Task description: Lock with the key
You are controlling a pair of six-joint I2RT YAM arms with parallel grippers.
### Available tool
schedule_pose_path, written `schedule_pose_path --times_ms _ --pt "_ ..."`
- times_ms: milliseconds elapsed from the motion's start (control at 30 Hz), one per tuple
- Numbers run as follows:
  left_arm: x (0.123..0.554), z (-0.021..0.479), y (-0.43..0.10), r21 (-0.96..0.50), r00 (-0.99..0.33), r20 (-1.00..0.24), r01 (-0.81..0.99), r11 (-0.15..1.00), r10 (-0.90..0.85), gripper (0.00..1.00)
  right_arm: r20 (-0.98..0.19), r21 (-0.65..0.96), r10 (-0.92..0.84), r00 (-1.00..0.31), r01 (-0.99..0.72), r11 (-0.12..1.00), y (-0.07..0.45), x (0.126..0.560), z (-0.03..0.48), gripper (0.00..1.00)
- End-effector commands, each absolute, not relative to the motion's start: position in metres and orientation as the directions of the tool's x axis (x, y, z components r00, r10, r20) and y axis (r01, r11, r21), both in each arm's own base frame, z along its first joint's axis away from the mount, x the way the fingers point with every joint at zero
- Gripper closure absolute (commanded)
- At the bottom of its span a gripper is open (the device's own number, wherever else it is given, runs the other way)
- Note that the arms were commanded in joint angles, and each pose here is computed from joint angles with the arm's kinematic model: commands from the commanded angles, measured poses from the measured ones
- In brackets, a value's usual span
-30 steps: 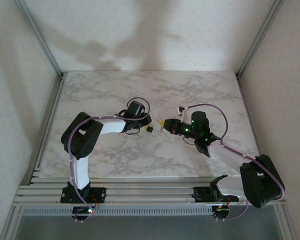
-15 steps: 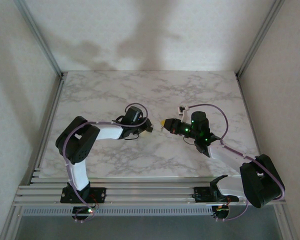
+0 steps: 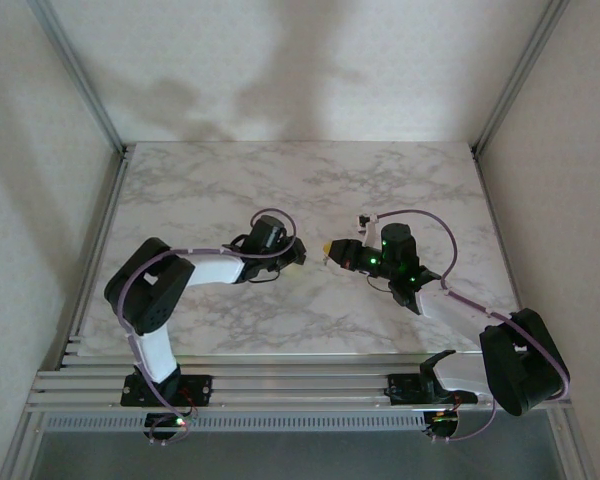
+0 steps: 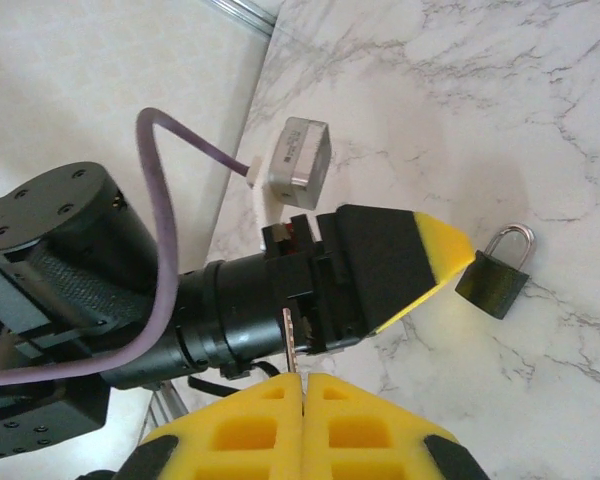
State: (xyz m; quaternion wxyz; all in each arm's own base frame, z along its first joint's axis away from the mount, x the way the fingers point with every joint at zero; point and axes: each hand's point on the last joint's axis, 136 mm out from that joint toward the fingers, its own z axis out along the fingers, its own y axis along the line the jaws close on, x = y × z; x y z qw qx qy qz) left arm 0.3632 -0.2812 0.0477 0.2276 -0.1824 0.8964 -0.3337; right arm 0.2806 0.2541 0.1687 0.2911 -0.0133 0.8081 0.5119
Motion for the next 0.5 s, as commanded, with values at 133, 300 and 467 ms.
schedule_pose_path --times_ms 133,300,467 --pt "0.368 0.079 -0.260 -0.672 -0.777 -0.367 -0.160 0.723 -0.512 0.64 -0.502 0.806 0.305 -0.809 -0.310 0.505 0.249 0.290 0.164 1.00" --pt "0.366 0.086 -0.245 -0.625 -0.759 -0.424 -0.150 0.766 -0.495 0.61 -0.485 0.799 0.333 -0.808 -0.254 0.545 0.244 0.297 0.147 1.00" --pt "0.362 0.087 -0.226 -0.577 -0.748 -0.459 -0.159 0.801 -0.479 0.55 -0.435 0.812 0.373 -0.819 -0.178 0.556 0.246 0.309 0.125 1.00"
